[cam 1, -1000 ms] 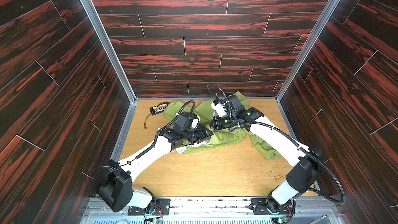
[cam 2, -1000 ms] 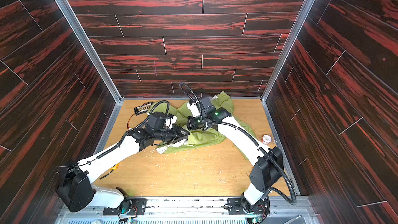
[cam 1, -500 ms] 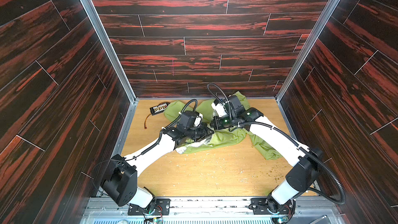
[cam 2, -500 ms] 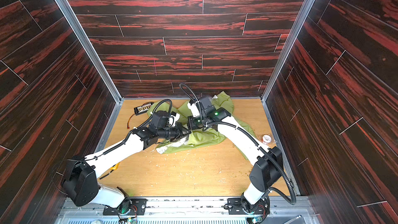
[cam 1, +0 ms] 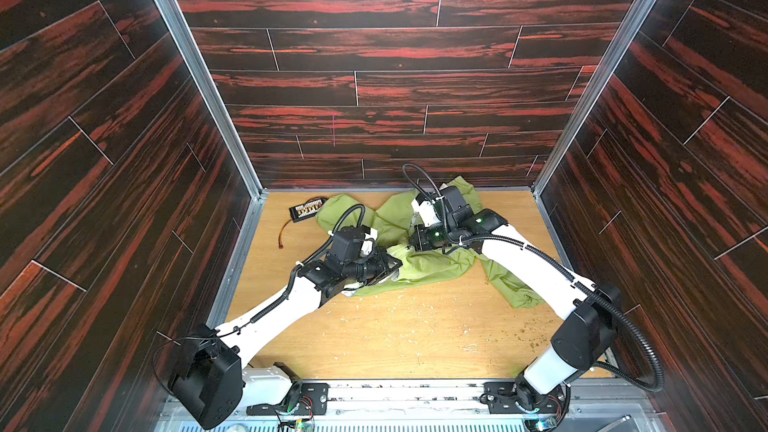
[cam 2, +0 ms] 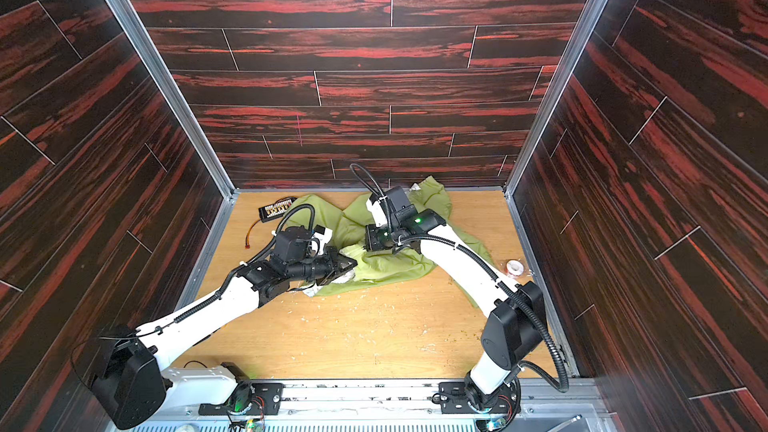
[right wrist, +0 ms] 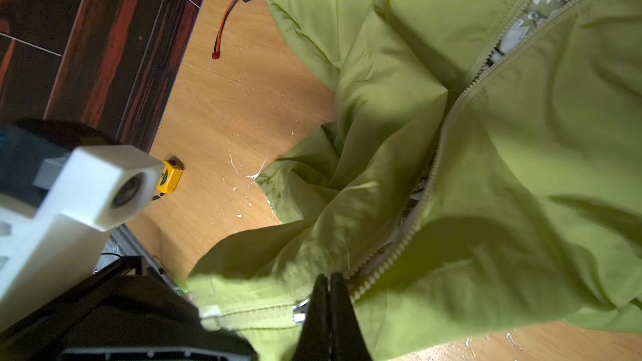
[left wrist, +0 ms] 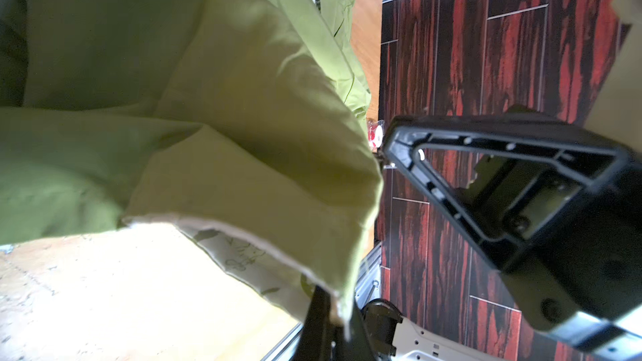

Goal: Zip up the jacket

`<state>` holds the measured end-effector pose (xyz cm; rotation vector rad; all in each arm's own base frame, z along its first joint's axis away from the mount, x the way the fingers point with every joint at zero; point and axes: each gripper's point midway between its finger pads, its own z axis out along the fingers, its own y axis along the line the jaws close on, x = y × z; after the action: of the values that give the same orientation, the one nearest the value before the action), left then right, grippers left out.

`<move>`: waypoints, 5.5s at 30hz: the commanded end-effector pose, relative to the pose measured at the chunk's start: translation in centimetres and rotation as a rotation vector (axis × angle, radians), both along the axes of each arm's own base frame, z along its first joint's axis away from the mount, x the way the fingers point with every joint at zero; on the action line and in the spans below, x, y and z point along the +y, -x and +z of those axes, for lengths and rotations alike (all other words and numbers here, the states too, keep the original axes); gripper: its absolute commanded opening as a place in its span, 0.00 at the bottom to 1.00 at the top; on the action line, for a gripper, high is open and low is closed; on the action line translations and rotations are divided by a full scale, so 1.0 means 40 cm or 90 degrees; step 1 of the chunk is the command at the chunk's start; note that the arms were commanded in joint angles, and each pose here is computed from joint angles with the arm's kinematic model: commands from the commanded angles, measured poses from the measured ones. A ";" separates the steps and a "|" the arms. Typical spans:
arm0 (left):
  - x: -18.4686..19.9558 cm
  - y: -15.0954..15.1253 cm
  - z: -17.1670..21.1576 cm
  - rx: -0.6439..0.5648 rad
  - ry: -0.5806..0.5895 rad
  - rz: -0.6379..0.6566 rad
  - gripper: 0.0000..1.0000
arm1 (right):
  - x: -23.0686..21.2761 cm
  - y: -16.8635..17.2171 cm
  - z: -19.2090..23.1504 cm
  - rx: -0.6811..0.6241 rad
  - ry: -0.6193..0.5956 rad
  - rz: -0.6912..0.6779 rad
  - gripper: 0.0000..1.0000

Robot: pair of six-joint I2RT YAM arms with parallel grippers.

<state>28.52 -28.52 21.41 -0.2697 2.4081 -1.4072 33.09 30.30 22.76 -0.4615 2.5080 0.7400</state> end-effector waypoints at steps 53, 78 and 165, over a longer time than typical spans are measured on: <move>0.328 -0.025 -0.122 0.034 -0.032 0.306 0.00 | -0.616 -0.141 -0.427 0.289 0.101 -0.440 0.47; 0.446 -0.255 0.018 -0.005 -0.028 0.347 0.00 | 0.103 -0.191 -0.277 0.384 -0.483 -0.109 0.37; 0.436 -0.126 -0.128 0.063 -0.132 0.240 0.00 | -0.485 -0.316 -0.139 0.095 -0.238 -0.505 0.46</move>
<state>34.50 -10.86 16.26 -0.7196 2.3855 -0.9748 45.95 9.55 16.83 0.7484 2.2546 0.9254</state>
